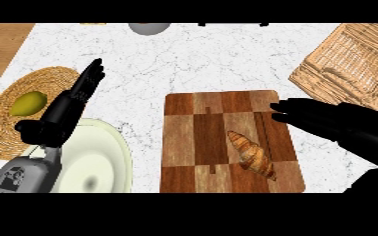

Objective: Pick the croissant from the cutting board and place it in the basket

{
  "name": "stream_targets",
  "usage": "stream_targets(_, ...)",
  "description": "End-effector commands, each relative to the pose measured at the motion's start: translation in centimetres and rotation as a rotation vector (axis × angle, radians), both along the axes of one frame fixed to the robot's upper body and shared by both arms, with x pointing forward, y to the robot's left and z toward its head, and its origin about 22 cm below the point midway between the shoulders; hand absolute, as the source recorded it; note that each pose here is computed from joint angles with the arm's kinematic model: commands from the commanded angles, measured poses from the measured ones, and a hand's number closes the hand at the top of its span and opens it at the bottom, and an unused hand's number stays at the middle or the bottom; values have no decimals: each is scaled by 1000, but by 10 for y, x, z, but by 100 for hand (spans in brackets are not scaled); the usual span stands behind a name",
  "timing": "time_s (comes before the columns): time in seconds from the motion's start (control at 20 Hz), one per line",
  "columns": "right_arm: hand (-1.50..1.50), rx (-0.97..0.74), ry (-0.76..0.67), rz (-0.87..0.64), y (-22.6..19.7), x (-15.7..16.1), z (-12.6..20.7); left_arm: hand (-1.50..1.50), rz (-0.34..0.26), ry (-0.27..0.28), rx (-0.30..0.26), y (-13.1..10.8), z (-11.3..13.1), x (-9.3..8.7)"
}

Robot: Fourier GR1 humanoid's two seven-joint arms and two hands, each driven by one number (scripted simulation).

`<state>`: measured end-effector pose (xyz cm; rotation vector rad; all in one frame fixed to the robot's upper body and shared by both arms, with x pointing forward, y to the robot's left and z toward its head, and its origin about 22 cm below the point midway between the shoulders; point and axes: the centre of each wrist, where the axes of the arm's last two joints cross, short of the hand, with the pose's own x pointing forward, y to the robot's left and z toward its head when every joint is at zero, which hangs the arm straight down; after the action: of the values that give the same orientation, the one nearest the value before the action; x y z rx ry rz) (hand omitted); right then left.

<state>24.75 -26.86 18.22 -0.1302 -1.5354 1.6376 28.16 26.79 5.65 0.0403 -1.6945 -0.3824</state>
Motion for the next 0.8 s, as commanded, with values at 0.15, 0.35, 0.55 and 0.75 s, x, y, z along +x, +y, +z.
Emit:
stream_targets(0.15, -150, 46, -3, -12, 8, 17, -68, 0, 1, 2, -5, -9, 3, 0)
stream_targets(0.35, -150, 47, -46, -7, 5, 14, -73, 0, -8, -1, 2, -4, 9, 11)
stream_targets(0.55, -150, 47, -64, 0, 27, 12, -103, 0, 7, 14, 2, -8, 6, 18)
stream_targets(0.75, -150, 87, -31, 17, 17, 19, -99, 0, -19, -4, -1, 7, 11, 5)
